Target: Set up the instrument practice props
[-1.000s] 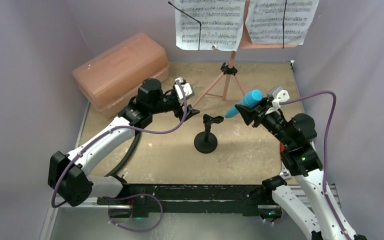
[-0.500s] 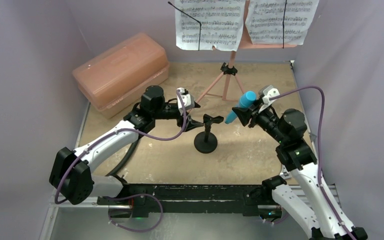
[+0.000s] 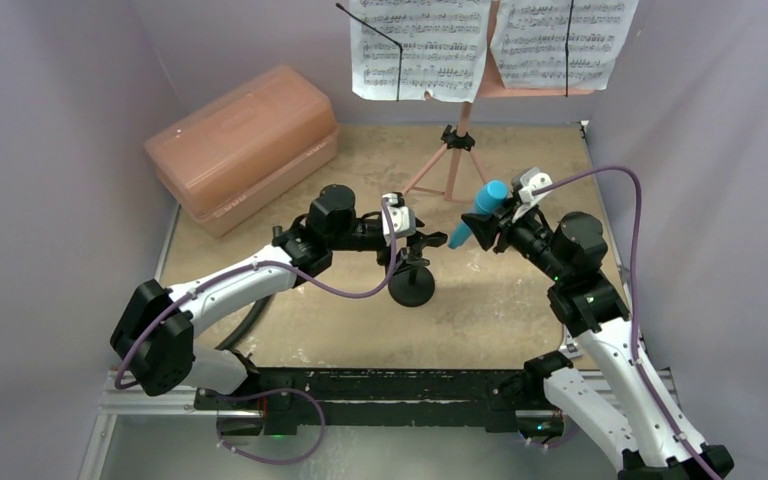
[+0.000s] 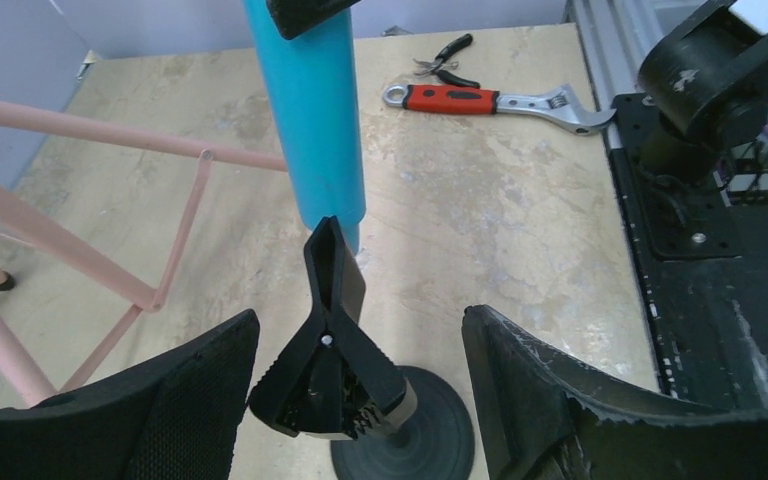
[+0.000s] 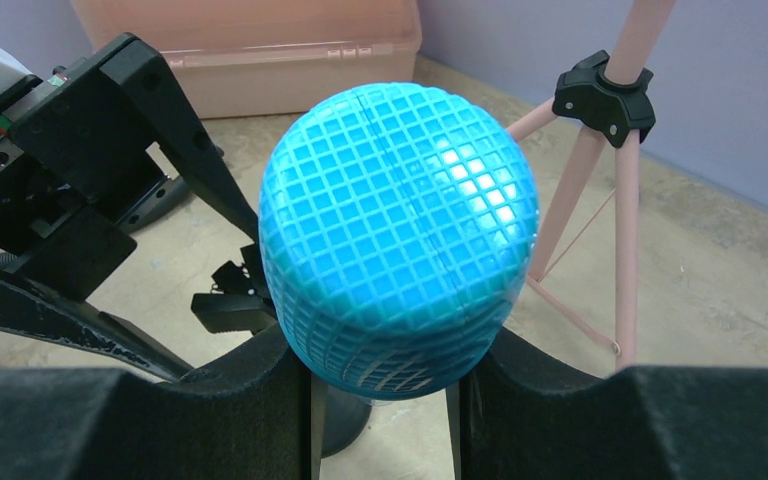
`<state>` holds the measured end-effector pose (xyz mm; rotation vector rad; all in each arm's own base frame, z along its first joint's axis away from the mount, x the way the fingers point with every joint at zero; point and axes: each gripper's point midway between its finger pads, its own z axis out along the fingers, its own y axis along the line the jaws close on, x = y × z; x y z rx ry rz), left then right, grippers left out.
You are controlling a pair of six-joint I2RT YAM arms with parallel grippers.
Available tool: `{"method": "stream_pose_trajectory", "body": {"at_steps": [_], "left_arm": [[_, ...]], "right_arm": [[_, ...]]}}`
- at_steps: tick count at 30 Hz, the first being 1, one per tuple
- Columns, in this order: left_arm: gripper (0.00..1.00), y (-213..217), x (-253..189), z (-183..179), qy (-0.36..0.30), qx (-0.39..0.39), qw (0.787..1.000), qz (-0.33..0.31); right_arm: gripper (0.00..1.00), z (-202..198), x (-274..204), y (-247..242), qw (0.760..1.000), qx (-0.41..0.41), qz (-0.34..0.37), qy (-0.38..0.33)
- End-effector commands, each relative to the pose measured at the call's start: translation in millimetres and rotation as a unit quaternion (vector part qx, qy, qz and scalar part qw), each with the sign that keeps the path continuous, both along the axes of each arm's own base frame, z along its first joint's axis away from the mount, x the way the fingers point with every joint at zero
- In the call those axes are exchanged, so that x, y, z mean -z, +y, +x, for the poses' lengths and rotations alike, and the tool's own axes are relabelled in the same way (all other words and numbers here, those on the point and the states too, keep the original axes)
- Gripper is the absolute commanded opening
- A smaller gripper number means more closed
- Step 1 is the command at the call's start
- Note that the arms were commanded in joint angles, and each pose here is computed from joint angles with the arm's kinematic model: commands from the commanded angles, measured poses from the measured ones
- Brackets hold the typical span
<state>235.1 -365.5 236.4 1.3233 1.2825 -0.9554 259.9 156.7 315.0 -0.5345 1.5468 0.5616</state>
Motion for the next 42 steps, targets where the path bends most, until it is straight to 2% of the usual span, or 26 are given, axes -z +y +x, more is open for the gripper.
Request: {"method": "stream_pose_trajectory", "body": {"at_steps": [1, 11, 21, 22, 23, 25, 26, 30, 42], "left_arm": [[0.72, -1.2, -2.1, 11.3, -0.038, -0.021, 0.999, -0.006], [0.70, 1.4, 12.1, 18.2, -0.041, -0.036, 0.998, 0.018], [0.55, -0.9, 13.1, 15.8, -0.043, -0.019, 0.999, 0.026], [0.50, -0.5, 13.4, 16.0, -0.044, -0.019, 0.998, 0.028], [0.39, -0.4, 13.8, 15.8, -0.045, -0.018, 0.998, 0.031], [0.03, -1.2, 13.8, 15.7, -0.047, -0.011, 0.998, 0.036], [0.00, -1.5, 15.5, 15.4, -0.044, -0.009, 0.998, 0.040], [0.00, -4.2, 17.2, 11.5, -0.032, 0.001, 0.999, 0.036], [0.00, -12.1, 9.7, 18.0, -0.013, -0.019, 1.000, 0.005]], "right_arm": [[0.00, -2.7, -21.3, 5.0, 0.999, -0.019, 0.007, -0.041], [0.00, -5.9, -21.7, 11.2, 0.998, -0.039, 0.011, -0.041], [0.00, -7.0, -21.0, 14.2, 0.998, -0.048, 0.012, -0.036], [0.00, -7.1, -21.3, 14.8, 0.998, -0.050, 0.013, -0.036], [0.00, -7.4, -21.8, 15.6, 0.998, -0.052, 0.015, -0.035], [0.00, -8.8, -20.0, 20.1, 0.997, -0.065, 0.024, -0.031], [0.00, -10.1, -19.9, 23.5, 0.996, -0.075, 0.030, -0.030], [0.00, -12.7, -22.9, 35.3, 0.992, -0.107, 0.063, -0.024], [0.00, -16.7, -11.9, 44.7, 0.987, -0.129, 0.096, -0.020]]}}
